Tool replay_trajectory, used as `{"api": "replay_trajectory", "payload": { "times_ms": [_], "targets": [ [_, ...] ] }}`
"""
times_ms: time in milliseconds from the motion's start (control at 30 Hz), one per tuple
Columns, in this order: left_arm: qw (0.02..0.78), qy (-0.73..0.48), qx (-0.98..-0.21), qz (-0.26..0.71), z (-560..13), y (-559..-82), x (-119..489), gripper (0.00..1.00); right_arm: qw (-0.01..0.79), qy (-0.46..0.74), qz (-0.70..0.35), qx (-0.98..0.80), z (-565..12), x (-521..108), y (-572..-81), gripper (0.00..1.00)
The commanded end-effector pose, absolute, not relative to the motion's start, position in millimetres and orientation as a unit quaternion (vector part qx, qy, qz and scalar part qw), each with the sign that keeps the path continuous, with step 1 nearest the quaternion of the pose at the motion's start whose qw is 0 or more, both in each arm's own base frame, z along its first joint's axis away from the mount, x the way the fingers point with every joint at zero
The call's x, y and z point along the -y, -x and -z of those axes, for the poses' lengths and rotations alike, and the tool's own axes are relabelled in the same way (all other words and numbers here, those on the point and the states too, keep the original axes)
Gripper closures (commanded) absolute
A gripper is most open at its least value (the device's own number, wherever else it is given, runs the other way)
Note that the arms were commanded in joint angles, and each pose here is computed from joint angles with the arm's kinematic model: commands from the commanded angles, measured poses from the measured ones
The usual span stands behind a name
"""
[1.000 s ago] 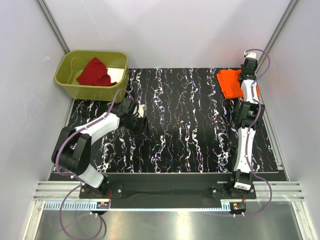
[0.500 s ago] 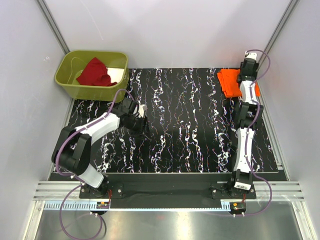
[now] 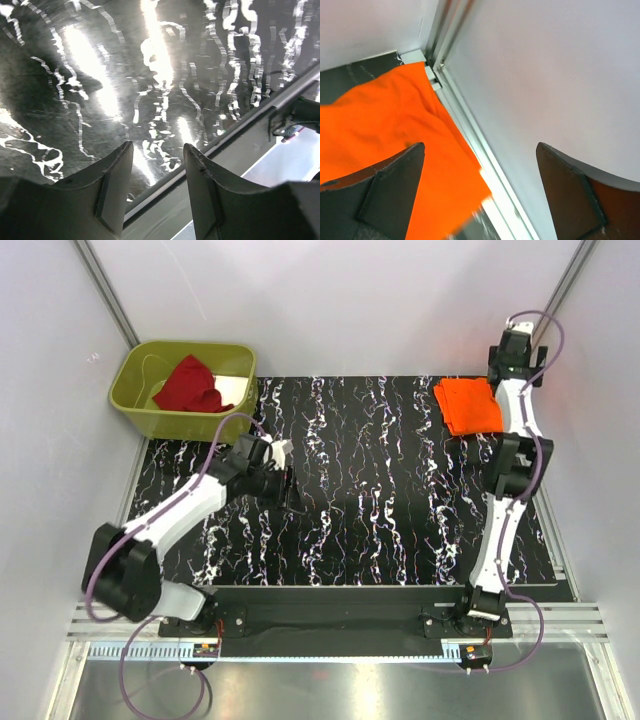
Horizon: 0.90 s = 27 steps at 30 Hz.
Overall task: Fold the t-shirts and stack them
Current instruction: Reset both grippers
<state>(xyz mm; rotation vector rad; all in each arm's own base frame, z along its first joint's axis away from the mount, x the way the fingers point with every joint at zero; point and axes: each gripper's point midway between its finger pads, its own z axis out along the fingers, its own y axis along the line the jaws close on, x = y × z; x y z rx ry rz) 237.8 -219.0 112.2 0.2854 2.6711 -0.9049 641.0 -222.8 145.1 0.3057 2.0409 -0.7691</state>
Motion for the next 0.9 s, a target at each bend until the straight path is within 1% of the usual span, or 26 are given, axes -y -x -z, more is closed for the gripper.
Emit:
{"api": "replay_trajectory", "payload": {
  "times_ms": [0, 67, 100, 133, 167, 200, 233, 267, 300, 333, 367, 400, 433, 467, 500, 533, 567, 600, 633, 667, 700, 733, 767, 800, 833, 867],
  "targets": [
    [0.204, -0.113, -0.913, 0.336, -144.7, -235.0, 227.9, 0.5, 0.508, -0.147, 0.279, -0.802, -272.0, 182.1, -597.7, 0.0],
    [0.219, -0.119, -0.905, 0.344, -156.5, -225.9, 231.4, 0.5, 0.499, -0.141, 0.248, -0.819, -277.7, 156.0, -570.5, 0.0],
    [0.227, -0.12, -0.902, 0.347, -159.8, -223.8, 232.8, 0.5, 0.488, -0.117, 0.221, -0.836, -269.8, 126.8, -563.1, 0.0],
    [0.226, -0.123, -0.901, 0.349, -158.3, -216.4, 234.7, 0.49, 0.473, -0.112, 0.213, -0.848, -263.7, 113.6, -541.5, 0.0],
    [0.239, -0.12, -0.895, 0.358, -167.8, -212.1, 234.8, 0.49, 0.464, -0.112, 0.207, -0.854, -258.3, 100.6, -529.9, 0.0],
    [0.242, -0.118, -0.893, 0.36, -164.8, -207.7, 234.5, 0.48, 0.459, -0.136, 0.197, -0.856, -253.2, 81.7, -516.8, 0.0],
    [0.254, -0.12, -0.885, 0.371, -173.1, -201.7, 235.2, 0.47, 0.446, -0.14, 0.179, -0.866, -242.5, 62.7, -494.4, 0.0],
    [0.259, -0.109, -0.88, 0.382, -176.5, -199.4, 236.1, 0.47, 0.443, -0.173, 0.147, -0.867, -235.4, 48.5, -481.6, 0.0],
    [0.263, -0.104, -0.877, 0.389, -177.9, -196.0, 235.5, 0.46, 0.433, -0.178, 0.11, -0.877, -226.4, 29.9, -468.3, 0.0],
    [0.257, -0.097, -0.878, 0.393, -169.0, -188.1, 233.0, 0.46, 0.422, -0.184, 0.076, -0.884, -216.0, 12.2, -438.6, 0.0],
    [0.269, -0.085, -0.868, 0.409, -177.4, -181.7, 230.9, 0.44, 0.417, -0.221, 0.027, -0.881, -208.4, -2.7, -424.6, 0.0],
    [0.269, -0.078, -0.866, 0.415, -167.7, -176.1, 228.8, 0.43, 0.428, -0.219, -0.055, -0.875, -210.0, -28.7, -419.7, 0.0],
    [0.289, -0.076, -0.851, 0.432, -178.5, -170.5, 226.2, 0.42, 0.421, -0.231, -0.095, -0.872, -194.1, -39.3, -384.5, 0.0],
    [0.289, -0.061, -0.846, 0.444, -179.5, -166.4, 225.4, 0.39, 0.425, -0.246, -0.132, -0.861, -190.8, -48.4, -371.2, 0.0],
    [0.29, -0.058, -0.84, 0.455, -173.2, -161.3, 224.6, 0.38, 0.431, -0.273, -0.202, -0.836, -196.4, -65.9, -364.6, 0.0],
    [0.309, -0.057, -0.823, 0.474, -183.1, -156.0, 222.7, 0.37, 0.419, -0.287, -0.228, -0.83, -178.0, -71.3, -334.9, 0.0],
    [0.317, -0.048, -0.81, 0.491, -188.7, -154.6, 223.7, 0.36, 0.407, -0.314, -0.262, -0.817, -172.4, -79.2, -323.8, 0.0],
    [0.31, -0.042, -0.81, 0.496, -176.8, -148.7, 221.5, 0.34, 0.399, -0.324, -0.29, -0.807, -168.2, -86.2, -314.4, 0.0],
    [0.324, -0.043, -0.795, 0.511, -183.7, -143.3, 219.1, 0.32, 0.379, -0.348, -0.297, -0.804, -147.0, -86.8, -293.4, 0.0],
    [0.327, -0.032, -0.782, 0.529, -187.6, -141.2, 219.9, 0.31, 0.361, -0.373, -0.303, -0.799, -137.9, -87.0, -282.7, 0.0],
    [0.314, -0.028, -0.782, 0.538, -173.3, -134.7, 219.7, 0.28, 0.355, -0.369, -0.32, -0.797, -134.9, -92.1, -274.4, 0.0],
    [0.326, -0.033, -0.761, 0.56, -181.3, -129.4, 219.3, 0.28, 0.352, -0.366, -0.334, -0.794, -121.1, -95.3, -258.2, 0.0],
    [0.33, -0.028, -0.733, 0.594, -194.1, -125.8, 222.3, 0.27, 0.354, -0.367, -0.356, -0.783, -121.4, -99.3, -253.4, 0.0],
    [0.31, -0.033, -0.724, 0.616, -183.5, -115.8, 224.4, 0.26, 0.355, -0.354, -0.381, -0.777, -120.6, -105.1, -240.0, 0.0],
    [0.321, -0.044, -0.69, 0.647, -197.1, -107.6, 223.6, 0.25, 0.354, -0.348, -0.396, -0.772, -122.7, -108.8, -232.9, 0.0],
    [0.326, -0.049, -0.631, 0.702, -227.4, -96.7, 222.3, 0.23, 0.344, -0.326, -0.43, -0.768, -129.4, -119.7, -221.6, 0.0]
  ]
}}
